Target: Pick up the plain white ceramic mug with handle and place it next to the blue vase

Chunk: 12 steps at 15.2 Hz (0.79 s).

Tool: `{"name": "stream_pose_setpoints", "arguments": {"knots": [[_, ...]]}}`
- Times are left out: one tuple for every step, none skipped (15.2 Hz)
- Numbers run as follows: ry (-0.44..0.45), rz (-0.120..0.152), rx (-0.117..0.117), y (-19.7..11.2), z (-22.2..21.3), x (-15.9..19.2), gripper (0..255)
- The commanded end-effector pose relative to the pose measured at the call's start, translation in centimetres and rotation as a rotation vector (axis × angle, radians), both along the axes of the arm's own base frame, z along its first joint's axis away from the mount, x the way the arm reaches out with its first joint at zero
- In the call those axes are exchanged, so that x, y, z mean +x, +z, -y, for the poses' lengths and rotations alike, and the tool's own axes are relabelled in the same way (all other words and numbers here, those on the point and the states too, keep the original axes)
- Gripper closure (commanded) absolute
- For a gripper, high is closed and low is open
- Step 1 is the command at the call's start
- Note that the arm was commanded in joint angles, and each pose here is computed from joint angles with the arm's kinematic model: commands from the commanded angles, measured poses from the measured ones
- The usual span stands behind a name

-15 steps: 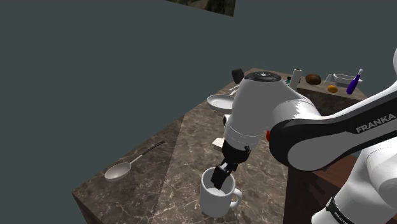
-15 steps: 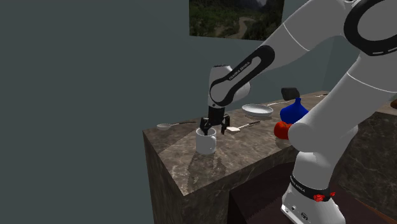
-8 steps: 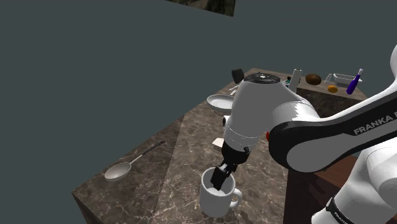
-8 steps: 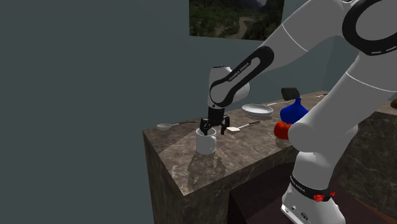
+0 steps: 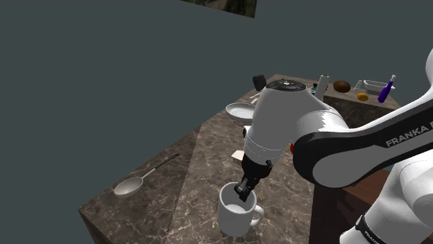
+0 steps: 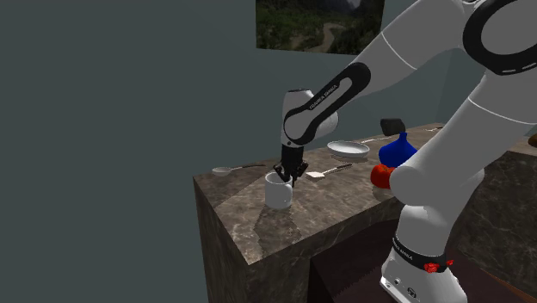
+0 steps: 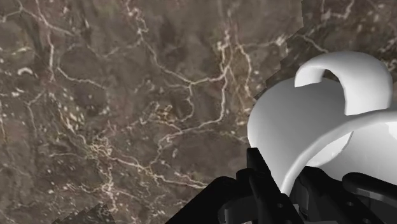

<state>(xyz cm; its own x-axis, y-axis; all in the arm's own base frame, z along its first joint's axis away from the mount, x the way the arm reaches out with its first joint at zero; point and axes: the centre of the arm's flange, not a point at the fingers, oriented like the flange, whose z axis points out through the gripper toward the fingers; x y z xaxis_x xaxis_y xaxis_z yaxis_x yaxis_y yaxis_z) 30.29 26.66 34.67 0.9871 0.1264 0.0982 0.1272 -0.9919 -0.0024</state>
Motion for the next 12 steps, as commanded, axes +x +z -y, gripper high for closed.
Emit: {"name": "stream_pose_setpoints", "arguments": {"knots": [[0.0, 0.0, 0.0, 0.0, 0.0, 0.0, 255], [0.0, 0.0, 0.0, 0.0, 0.0, 0.0, 255], [0.0, 0.0, 0.0, 0.5, 0.0, 0.0, 255], [0.0, 0.0, 0.0, 1.0, 0.0, 0.0, 255], [0.0, 0.0, 0.0, 1.6, 0.0, 0.0, 255], [0.0, 0.0, 0.0, 2.1, 0.0, 0.0, 255], [0.0, 0.0, 0.0, 2.6, 0.0, 0.0, 255], [0.0, 0.0, 0.0, 3.2, 0.0, 0.0, 255], [0.0, 0.0, 0.0, 3.7, 0.0, 0.0, 255], [0.0, 0.0, 0.0, 4.2, 0.0, 0.0, 255], [0.0, 0.0, 0.0, 4.7, 0.0, 0.0, 255], [0.0, 0.0, 0.0, 5.3, 0.0, 0.0, 255]]}}
